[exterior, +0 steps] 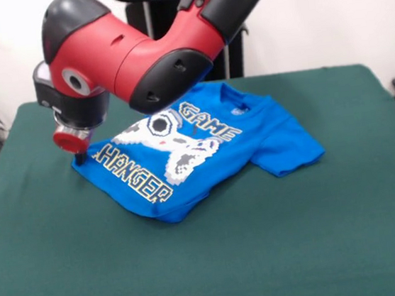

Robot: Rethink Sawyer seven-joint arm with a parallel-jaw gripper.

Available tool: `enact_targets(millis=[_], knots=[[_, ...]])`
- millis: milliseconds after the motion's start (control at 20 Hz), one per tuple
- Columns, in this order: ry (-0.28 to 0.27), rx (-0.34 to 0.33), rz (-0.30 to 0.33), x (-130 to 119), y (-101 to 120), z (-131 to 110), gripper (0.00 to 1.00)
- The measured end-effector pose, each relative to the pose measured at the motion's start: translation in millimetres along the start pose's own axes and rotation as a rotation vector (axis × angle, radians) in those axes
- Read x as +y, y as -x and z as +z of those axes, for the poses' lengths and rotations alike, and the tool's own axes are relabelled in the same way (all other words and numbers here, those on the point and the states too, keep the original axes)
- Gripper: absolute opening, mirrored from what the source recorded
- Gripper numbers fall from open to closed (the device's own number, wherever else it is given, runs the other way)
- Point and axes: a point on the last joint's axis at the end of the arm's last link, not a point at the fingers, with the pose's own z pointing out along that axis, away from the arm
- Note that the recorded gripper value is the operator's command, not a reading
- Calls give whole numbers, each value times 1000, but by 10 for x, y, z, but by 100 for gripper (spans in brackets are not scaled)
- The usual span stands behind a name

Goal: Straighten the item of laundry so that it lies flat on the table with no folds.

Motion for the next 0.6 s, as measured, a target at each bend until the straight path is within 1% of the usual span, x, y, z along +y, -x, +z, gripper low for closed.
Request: enact_targets(millis=[450, 600], knots=[[0, 1, 8, 28, -26, -24, 0], [0, 3, 21, 73, -67, -77, 0]])
